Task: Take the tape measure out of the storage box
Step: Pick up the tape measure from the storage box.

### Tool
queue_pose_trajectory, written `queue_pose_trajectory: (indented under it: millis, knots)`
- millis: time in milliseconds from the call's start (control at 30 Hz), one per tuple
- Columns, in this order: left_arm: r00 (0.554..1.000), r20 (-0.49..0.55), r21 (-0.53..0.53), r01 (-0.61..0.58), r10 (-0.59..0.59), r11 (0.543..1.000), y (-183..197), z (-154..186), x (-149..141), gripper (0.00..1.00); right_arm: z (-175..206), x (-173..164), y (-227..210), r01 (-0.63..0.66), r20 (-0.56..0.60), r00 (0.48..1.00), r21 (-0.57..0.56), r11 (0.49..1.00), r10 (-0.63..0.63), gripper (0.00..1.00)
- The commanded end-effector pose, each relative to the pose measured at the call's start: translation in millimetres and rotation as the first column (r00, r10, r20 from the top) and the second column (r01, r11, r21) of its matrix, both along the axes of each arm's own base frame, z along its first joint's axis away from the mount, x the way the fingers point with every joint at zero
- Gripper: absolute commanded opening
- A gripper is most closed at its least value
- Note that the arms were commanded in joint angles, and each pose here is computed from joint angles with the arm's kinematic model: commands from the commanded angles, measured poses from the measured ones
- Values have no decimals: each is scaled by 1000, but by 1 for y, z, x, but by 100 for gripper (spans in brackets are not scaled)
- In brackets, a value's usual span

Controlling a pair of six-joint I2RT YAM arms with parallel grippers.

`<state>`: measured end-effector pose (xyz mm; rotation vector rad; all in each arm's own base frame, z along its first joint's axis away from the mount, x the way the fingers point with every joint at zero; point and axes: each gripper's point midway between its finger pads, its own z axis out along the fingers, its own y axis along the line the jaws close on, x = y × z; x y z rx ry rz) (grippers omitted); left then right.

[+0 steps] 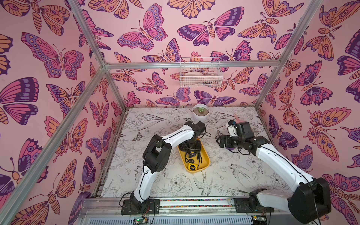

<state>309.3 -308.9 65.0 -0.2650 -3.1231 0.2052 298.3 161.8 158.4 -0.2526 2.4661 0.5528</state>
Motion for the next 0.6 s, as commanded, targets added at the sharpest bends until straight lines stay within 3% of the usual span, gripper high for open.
queue_pose_trajectory:
  millis: [0,167,300,567]
  knots:
    - [999,48,-129,11,-5,992,-11,52,6,44,20,-12,34,-91,49,995,212,973,82,99]
    - [998,27,-177,-47,52,983,-8,61,17,44,19,-32,64,-204,151,975,322,924,163,100]
    - [997,14,-222,-75,80,972,-12,69,25,44,21,-28,72,-211,219,967,406,889,129,98]
    - [989,23,-282,-136,149,950,-10,93,36,42,23,-13,110,-296,281,942,429,854,185,95]
